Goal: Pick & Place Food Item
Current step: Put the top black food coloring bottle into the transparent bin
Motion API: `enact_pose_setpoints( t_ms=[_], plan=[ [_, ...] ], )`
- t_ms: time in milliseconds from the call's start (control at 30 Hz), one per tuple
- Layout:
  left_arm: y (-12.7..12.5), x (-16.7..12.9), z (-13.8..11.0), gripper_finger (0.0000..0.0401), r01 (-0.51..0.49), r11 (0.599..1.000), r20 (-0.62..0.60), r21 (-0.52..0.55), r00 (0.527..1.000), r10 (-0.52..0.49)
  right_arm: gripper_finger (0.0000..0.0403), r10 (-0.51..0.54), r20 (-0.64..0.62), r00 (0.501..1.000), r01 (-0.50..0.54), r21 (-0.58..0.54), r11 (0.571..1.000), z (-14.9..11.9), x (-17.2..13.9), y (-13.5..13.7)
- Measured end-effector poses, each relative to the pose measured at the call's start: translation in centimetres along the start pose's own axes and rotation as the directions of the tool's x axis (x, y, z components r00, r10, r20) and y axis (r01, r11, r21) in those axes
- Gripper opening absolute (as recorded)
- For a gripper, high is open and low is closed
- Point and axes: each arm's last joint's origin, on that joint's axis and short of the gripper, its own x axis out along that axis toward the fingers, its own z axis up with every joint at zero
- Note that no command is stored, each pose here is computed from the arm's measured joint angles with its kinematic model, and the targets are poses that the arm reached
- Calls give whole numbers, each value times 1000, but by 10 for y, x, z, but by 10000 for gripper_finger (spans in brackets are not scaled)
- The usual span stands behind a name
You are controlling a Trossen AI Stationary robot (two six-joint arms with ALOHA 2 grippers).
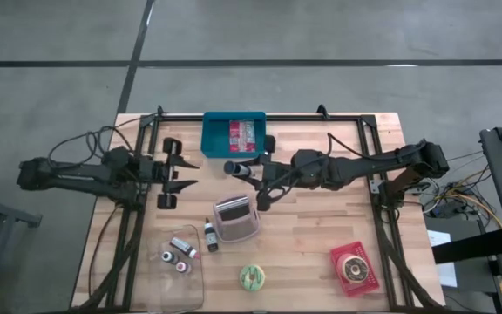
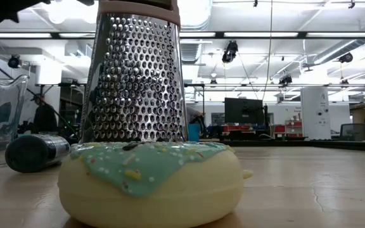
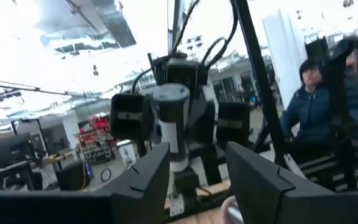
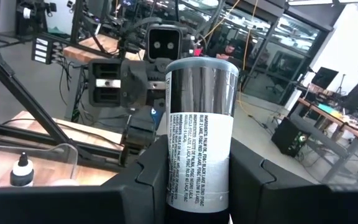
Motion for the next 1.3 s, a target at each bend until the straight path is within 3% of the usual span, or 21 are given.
enact_pose_setpoints(
  t_ms=[433,1300],
  plan=[
    [11,57,8,250,54,998,-58,42,997,-51,107,3,1,1000,-3,-21,1000,0,0,1],
    [20,99,10,255,64,995,-60,75,996,-60,107,21,8,1000,-21,-44,999,2,-1,6]
  ],
)
